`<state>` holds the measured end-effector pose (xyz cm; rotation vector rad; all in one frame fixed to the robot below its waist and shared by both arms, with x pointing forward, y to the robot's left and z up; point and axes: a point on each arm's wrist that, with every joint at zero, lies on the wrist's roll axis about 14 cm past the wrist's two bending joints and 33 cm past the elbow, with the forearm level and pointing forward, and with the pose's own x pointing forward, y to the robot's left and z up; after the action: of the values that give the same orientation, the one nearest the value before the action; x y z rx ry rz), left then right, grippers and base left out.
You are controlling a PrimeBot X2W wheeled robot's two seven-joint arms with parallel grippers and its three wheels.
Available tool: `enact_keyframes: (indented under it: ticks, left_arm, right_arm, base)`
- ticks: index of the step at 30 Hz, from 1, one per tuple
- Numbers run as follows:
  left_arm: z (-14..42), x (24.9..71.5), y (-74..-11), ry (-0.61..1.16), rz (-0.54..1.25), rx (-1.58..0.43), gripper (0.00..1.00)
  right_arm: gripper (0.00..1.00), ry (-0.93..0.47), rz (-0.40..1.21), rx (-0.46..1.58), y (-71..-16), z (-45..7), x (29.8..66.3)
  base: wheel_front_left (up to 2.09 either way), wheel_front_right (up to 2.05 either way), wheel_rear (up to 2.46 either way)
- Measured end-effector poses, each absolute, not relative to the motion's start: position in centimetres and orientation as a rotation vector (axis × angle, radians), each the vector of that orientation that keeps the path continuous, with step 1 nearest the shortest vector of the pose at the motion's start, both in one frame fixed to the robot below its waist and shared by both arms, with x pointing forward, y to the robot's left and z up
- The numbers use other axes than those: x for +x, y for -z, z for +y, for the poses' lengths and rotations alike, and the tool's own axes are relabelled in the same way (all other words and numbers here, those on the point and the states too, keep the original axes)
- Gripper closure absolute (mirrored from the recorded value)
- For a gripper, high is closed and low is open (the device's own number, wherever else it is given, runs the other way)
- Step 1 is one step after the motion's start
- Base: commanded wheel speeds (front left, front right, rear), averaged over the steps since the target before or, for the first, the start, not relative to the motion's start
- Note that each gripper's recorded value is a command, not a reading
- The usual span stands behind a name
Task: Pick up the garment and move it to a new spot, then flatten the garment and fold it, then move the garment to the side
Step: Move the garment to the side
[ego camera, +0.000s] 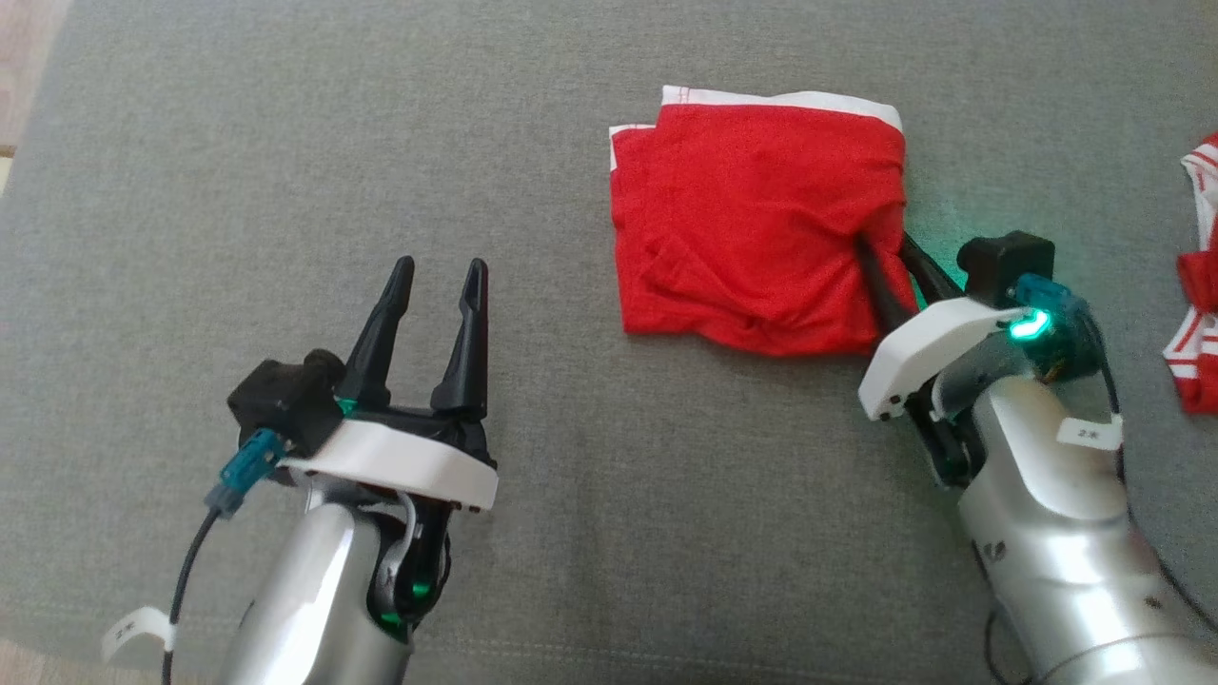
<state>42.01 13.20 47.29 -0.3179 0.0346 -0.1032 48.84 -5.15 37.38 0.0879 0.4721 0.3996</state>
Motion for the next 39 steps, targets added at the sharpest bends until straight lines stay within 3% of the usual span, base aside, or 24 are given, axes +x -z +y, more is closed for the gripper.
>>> enact_keyframes:
  ticks: [6,21,32,39]
  left_arm:
    - [12.4,42.4,-47.3,0.125,0.035,-0.324,0.00]
    - [8.5,43.5,-48.2,0.241,0.016,-0.348,0.00]
    - [5.4,44.3,-47.1,0.325,0.047,-0.367,0.00]
    - [4.9,45.0,-46.6,0.338,0.053,-0.365,0.00]
  right_arm:
    - [1.00,-0.407,0.383,-0.099,-38.3,-7.6,49.9]
    - [1.00,-0.375,0.217,-0.586,-44.5,-19.6,49.6]
    - [1.00,-0.198,0.357,-0.756,-48.3,-31.8,47.6]
    - [1.00,-0.097,0.433,-0.719,-48.3,-35.4,47.4]
  base:
    - [0.00,0.00,0.00]
    - [0.00,0.00,0.00]
    - [0.00,0.00,0.00]
    - [0.00,0.00,0.00]
